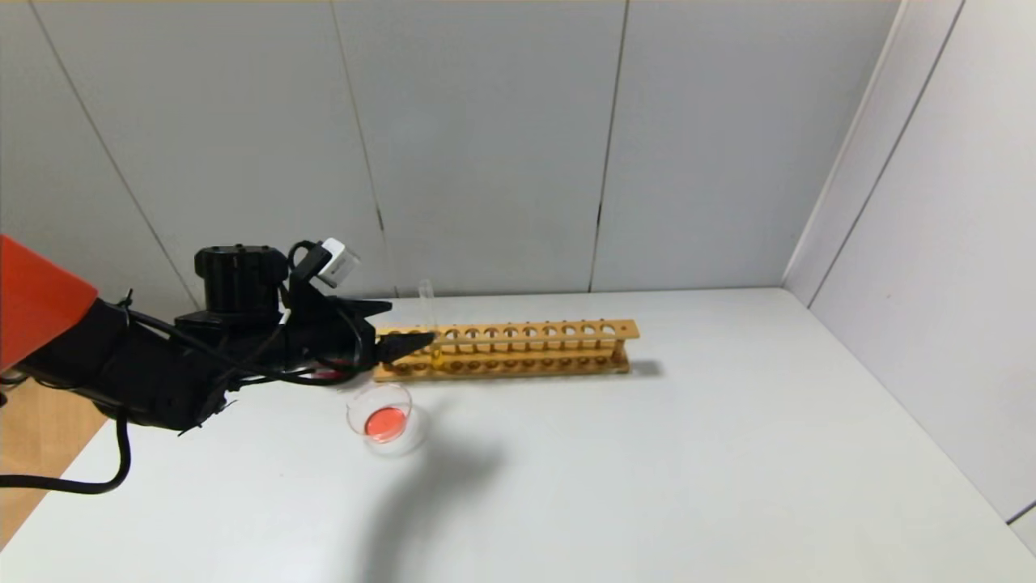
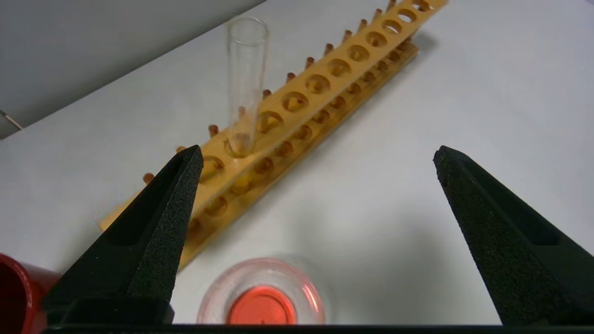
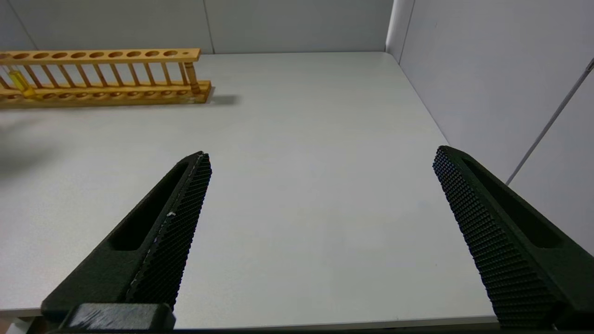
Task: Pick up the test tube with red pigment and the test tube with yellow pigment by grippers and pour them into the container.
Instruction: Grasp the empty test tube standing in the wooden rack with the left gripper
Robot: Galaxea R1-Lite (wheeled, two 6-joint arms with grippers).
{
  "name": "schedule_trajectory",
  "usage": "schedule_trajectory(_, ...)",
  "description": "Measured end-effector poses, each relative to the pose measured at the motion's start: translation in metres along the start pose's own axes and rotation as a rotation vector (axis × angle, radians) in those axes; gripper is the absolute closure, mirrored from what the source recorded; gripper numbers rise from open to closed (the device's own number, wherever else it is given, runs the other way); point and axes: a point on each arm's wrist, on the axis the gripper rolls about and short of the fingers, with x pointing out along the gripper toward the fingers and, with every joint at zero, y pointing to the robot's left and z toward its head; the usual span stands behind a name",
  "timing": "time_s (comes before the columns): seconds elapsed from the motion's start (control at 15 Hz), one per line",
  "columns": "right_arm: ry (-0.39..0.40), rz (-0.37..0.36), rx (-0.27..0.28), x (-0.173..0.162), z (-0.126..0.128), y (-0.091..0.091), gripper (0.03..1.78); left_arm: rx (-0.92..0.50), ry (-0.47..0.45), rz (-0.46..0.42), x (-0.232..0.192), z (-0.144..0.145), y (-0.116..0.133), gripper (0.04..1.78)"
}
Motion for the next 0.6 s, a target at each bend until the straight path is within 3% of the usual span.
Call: schedule_trajectory(0.6, 0.000, 0.000, 0.000, 0.000, 0.000, 0.000, 0.06, -0.029, 0.028, 0.040, 0.061, -0.005, 0.032, 0.07)
